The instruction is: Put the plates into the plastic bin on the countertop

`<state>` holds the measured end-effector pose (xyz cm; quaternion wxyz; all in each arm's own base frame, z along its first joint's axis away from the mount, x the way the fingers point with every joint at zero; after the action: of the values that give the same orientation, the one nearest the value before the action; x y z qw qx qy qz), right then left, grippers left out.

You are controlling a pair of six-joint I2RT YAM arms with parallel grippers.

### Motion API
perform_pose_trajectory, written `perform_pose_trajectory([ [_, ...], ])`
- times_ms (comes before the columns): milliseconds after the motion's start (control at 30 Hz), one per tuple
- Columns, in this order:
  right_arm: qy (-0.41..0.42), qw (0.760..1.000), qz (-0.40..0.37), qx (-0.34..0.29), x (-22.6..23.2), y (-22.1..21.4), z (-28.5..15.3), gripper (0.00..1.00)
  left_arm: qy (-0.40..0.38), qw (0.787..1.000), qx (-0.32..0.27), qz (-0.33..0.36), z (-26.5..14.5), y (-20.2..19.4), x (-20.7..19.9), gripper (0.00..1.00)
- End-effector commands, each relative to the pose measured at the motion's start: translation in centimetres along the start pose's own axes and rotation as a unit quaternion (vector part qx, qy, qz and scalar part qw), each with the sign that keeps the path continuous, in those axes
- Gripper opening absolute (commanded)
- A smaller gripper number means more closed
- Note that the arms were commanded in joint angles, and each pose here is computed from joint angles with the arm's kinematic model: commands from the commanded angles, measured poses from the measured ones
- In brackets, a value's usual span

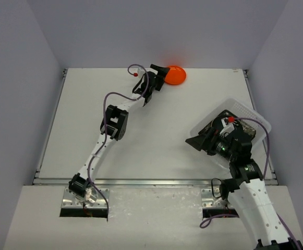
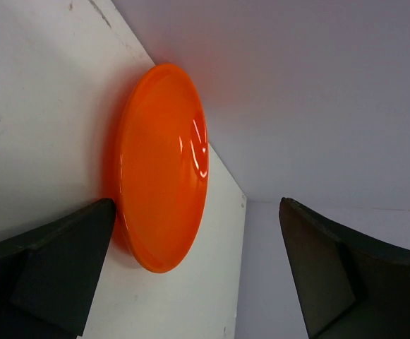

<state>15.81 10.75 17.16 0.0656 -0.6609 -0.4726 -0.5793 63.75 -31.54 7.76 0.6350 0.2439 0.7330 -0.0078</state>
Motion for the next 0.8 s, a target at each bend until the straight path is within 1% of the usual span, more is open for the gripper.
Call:
perform_pose_trajectory([
  [0, 0.034, 0.999, -0.027, -0.009, 2.8, 0.5, -1.7, 0.99, 0.084, 0.995, -0.045, -0.01, 0.8, -3.6, 5.5, 0.97],
  [67, 0.028, 0.999, -0.038, 0.002, 3.3, 0.3, -2.3, 0.99, 0.097, 0.994, -0.052, 0.0, 0.6, -4.2, 6.3, 0.92],
  [133, 0.041, 0.998, -0.043, 0.009, 4.1, 0.2, -2.7, 0.99, 0.112, 0.992, -0.056, 0.011, 0.5, -4.4, 7.0, 0.88],
  [167, 0.048, 0.998, -0.048, 0.01, 4.6, 0.2, -3.0, 0.99, 0.119, 0.991, -0.055, 0.016, 0.4, -4.6, 7.4, 0.82],
  [200, 0.051, 0.997, -0.049, 0.012, 4.8, 0.2, -3.1, 0.99, 0.122, 0.991, -0.054, 0.018, 0.4, -4.6, 7.8, 0.79],
  [233, 0.055, 0.997, -0.052, 0.014, 5.1, 0.1, -3.3, 0.99, 0.122, 0.991, -0.054, 0.026, 0.5, -4.7, 7.9, 0.73],
  [267, 0.06, 0.996, -0.058, 0.014, 5.6, 0.1, -3.6, 0.99, 0.121, 0.991, -0.054, 0.036, 0.5, -4.8, 7.7, 0.67],
  [400, 0.069, 0.995, -0.072, 0.015, 6.5, 0.2, -4.4, 0.99, 0.115, 0.991, -0.054, 0.045, 0.5, -4.5, 7.6, 0.59],
  [467, 0.069, 0.994, -0.08, 0.01, 7.0, 0.3, -4.8, 0.99, 0.114, 0.991, -0.049, 0.051, 0.5, -4.7, 7.5, 0.51],
  [500, 0.067, 0.995, -0.079, 0.011, 7.0, 0.3, -4.9, 0.99, 0.113, 0.991, -0.048, 0.051, 0.5, -4.8, 7.5, 0.5],
  [567, 0.063, 0.994, -0.089, 0.004, 7.5, 0.5, -5.5, 0.99, 0.11, 0.992, -0.043, 0.053, 0.5, -4.9, 7.6, 0.4],
  [667, 0.059, 0.993, -0.099, -0.008, 8.0, 0.9, -6.1, 0.99, 0.104, 0.992, -0.042, 0.054, 0.6, -4.8, 7.6, 0.29],
  [767, 0.05, 0.992, -0.112, -0.022, 8.3, 1.0, -6.8, 0.99, 0.096, 0.993, -0.038, 0.055, 0.6, -4.9, 7.4, 0.21],
])
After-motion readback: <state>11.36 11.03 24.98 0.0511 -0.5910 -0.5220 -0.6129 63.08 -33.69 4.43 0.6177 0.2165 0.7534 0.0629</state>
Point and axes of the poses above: each gripper's point midway between its finger pads, its own z axis out along the fingers, its own x axis along the line the jaws close on, y = z × x, the point moved 6 cm from there along -z, back along the fingers, and after that the axes turned 5 degrees about z, right-handed, at the moved point
